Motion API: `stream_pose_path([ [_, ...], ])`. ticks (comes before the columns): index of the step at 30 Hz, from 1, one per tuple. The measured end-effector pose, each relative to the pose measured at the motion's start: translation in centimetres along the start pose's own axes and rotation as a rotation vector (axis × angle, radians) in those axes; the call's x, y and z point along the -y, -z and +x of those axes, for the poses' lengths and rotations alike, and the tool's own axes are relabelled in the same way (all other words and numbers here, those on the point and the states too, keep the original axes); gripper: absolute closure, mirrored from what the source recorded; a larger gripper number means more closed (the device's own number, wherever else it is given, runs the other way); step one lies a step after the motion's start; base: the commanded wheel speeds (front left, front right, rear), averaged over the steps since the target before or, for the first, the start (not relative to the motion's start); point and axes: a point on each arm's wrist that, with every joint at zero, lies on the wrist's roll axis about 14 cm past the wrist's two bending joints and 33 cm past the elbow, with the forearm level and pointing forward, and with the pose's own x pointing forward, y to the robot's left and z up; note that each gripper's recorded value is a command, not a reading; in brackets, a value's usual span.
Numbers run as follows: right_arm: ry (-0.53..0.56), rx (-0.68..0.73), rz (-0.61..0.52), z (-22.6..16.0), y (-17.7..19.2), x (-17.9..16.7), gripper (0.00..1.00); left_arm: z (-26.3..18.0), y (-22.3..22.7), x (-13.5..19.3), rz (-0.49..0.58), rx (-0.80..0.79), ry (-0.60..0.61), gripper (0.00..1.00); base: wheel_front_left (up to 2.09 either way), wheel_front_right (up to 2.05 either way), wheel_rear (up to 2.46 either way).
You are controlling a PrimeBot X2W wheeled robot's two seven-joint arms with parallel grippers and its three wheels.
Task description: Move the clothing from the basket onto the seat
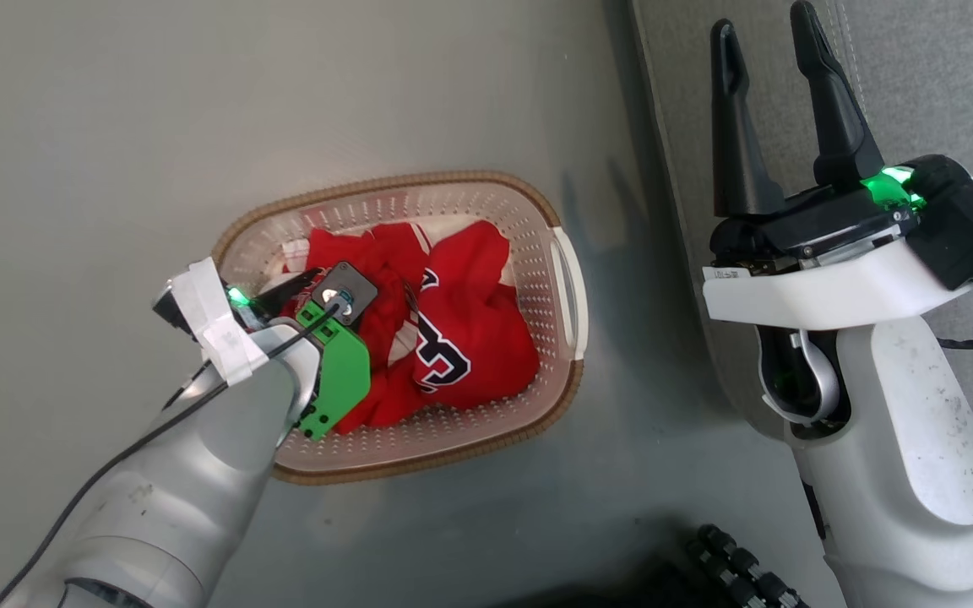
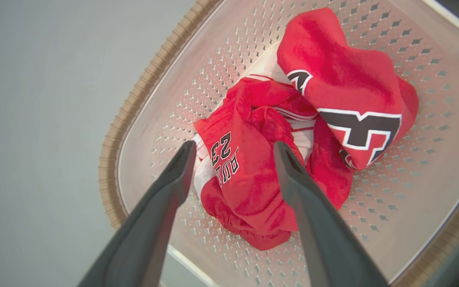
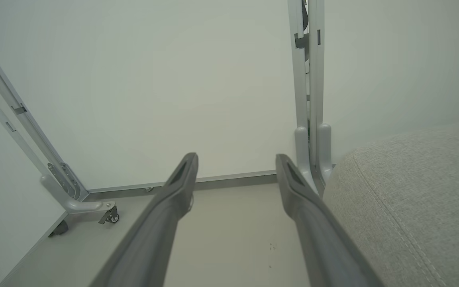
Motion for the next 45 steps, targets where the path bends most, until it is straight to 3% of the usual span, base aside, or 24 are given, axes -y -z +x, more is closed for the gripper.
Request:
stream_pose_path([
  [8,0.064,-0.107,0.015,-1.1,4.6,2.7,0.0,4.6,5.2,0.9,0.064,-0.161,0.095,0.0,0.0,0.0,0.0],
  [16,0.115,-0.18,-0.001,-2.3,7.1,4.8,0.0,7.8,7.7,1.4,0.149,-0.245,0.156,0.0,0.0,0.0,0.0],
  [32,0.118,-0.243,0.012,-2.7,9.9,5.3,0.0,9.1,13.3,0.7,0.306,-0.535,0.181,0.0,0.0,0.0,0.0],
  [33,0.116,-0.243,0.011,-2.7,9.9,5.2,0.0,9.1,13.5,0.6,0.32,-0.551,0.181,0.16,0.0,0.0,0.0],
  [34,0.116,-0.243,0.01,-2.6,9.9,5.3,0.0,9.1,13.6,0.6,0.313,-0.556,0.181,0.54,0.0,0.0,0.0],
  [35,0.117,-0.242,0.01,-2.6,9.9,5.3,0.0,9.1,13.8,0.5,0.32,-0.561,0.18,1.0,0.0,0.0,0.0],
  [41,0.12,-0.237,0.008,-2.4,9.8,5.5,0.0,9.5,13.7,0.0,0.343,-0.543,0.178,1.0,0.0,0.0,0.0],
  [45,0.121,-0.223,-0.003,-2.3,9.2,5.6,0.0,9.7,12.0,-0.1,0.256,-0.453,0.169,1.0,0.0,0.0,0.0],
])
